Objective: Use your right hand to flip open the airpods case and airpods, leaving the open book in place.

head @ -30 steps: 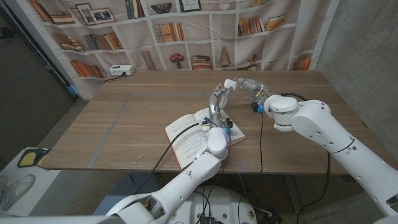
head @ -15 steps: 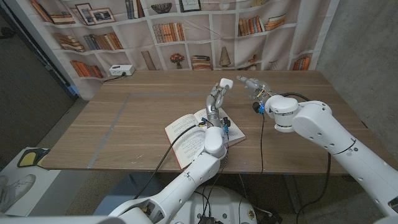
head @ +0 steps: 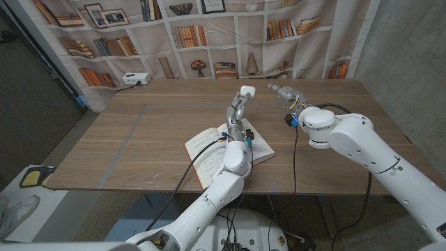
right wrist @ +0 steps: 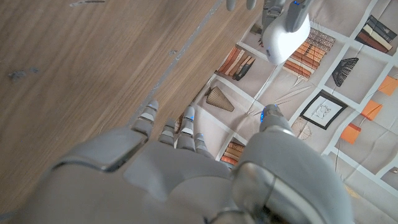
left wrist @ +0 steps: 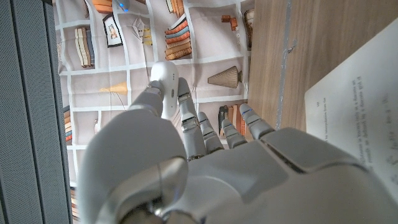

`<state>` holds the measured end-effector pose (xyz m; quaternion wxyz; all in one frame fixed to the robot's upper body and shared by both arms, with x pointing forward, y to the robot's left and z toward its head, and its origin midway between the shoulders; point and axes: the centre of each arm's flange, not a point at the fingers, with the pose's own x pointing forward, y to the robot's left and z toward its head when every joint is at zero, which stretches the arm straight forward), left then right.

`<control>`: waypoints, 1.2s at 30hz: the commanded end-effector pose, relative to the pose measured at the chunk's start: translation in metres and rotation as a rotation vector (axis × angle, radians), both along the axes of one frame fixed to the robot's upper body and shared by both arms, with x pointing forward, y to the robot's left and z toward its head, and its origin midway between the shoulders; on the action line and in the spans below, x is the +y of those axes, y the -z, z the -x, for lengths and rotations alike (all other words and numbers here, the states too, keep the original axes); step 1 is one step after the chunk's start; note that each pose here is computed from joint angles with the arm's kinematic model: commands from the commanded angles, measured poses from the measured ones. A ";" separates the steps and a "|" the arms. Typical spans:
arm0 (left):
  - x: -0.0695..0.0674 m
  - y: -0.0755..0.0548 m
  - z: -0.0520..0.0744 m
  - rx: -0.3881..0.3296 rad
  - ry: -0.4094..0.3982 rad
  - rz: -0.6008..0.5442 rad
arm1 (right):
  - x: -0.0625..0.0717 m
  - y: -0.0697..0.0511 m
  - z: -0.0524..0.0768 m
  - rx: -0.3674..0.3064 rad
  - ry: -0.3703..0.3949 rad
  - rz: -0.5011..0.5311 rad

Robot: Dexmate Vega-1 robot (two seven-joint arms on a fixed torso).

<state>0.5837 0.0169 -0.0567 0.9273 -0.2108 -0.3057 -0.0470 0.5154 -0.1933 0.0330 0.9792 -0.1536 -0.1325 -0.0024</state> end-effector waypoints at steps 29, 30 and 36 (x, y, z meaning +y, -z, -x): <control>0.021 0.000 0.008 0.052 0.170 0.184 | 0.012 -0.027 0.024 -0.192 0.074 0.147; 0.022 0.000 0.008 0.052 0.162 0.183 | 0.013 -0.028 0.024 -0.194 0.079 0.150; 0.024 0.003 0.007 0.054 0.126 0.171 | 0.021 -0.033 0.024 -0.218 0.089 0.208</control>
